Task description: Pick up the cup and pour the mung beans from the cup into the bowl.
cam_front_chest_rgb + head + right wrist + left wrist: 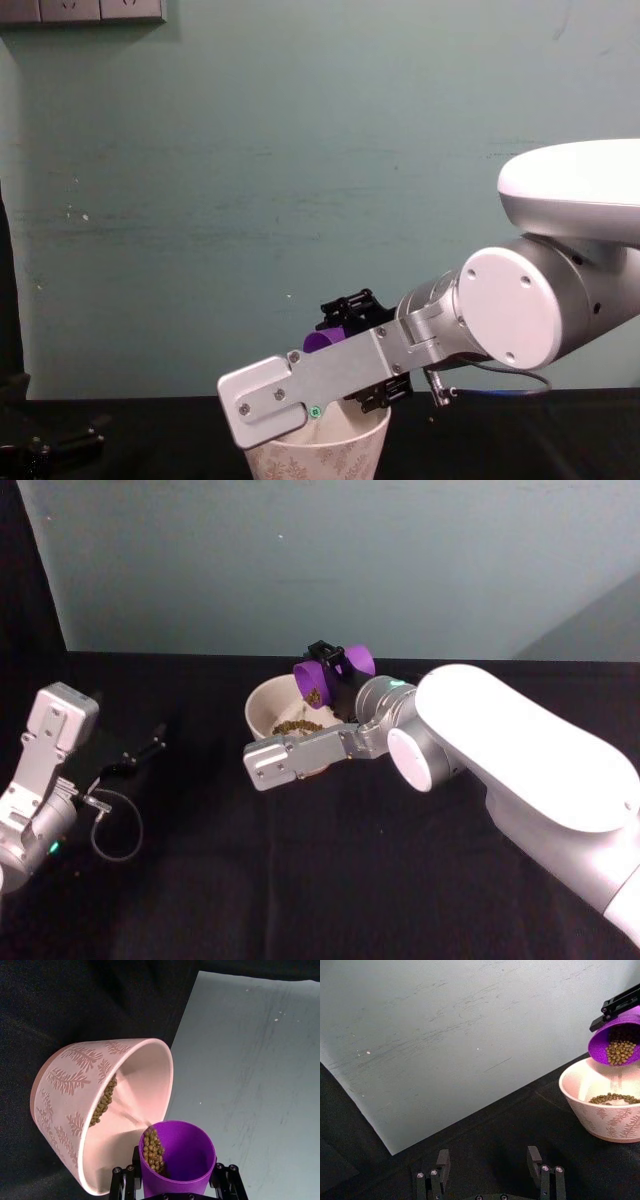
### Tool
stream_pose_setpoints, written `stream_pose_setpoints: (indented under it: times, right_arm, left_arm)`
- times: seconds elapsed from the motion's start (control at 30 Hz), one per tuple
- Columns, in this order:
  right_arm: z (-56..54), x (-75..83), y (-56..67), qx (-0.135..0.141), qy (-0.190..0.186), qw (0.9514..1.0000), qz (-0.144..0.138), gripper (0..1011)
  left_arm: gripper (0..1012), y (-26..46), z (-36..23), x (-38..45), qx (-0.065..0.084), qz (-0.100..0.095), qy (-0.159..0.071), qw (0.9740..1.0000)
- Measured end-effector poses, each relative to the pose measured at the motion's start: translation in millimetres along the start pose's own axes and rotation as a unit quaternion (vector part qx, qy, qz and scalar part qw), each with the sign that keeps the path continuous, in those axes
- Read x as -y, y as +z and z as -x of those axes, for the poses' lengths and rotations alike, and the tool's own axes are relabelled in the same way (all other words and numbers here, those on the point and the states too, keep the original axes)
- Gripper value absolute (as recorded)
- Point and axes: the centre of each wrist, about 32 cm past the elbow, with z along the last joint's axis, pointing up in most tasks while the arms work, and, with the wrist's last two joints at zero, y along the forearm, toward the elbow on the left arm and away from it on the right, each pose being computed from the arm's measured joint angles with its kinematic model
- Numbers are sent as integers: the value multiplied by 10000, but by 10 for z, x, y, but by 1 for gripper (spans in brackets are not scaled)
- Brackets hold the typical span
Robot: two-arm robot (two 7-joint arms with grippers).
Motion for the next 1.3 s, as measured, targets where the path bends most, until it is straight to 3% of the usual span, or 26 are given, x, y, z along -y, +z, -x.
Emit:
stream_pose_setpoints:
  times: [0.93, 1.3]
  right_arm:
    - [-1, 6, 9, 30, -12, 10000, -4, 729]
    - [-8, 8, 53, 253, 10, 9996, 119, 729]
  left_arm:
    - [1011, 0, 0, 0, 0, 0, 0, 10000]
    - [1012, 0, 0, 0, 0, 0, 0, 10000]
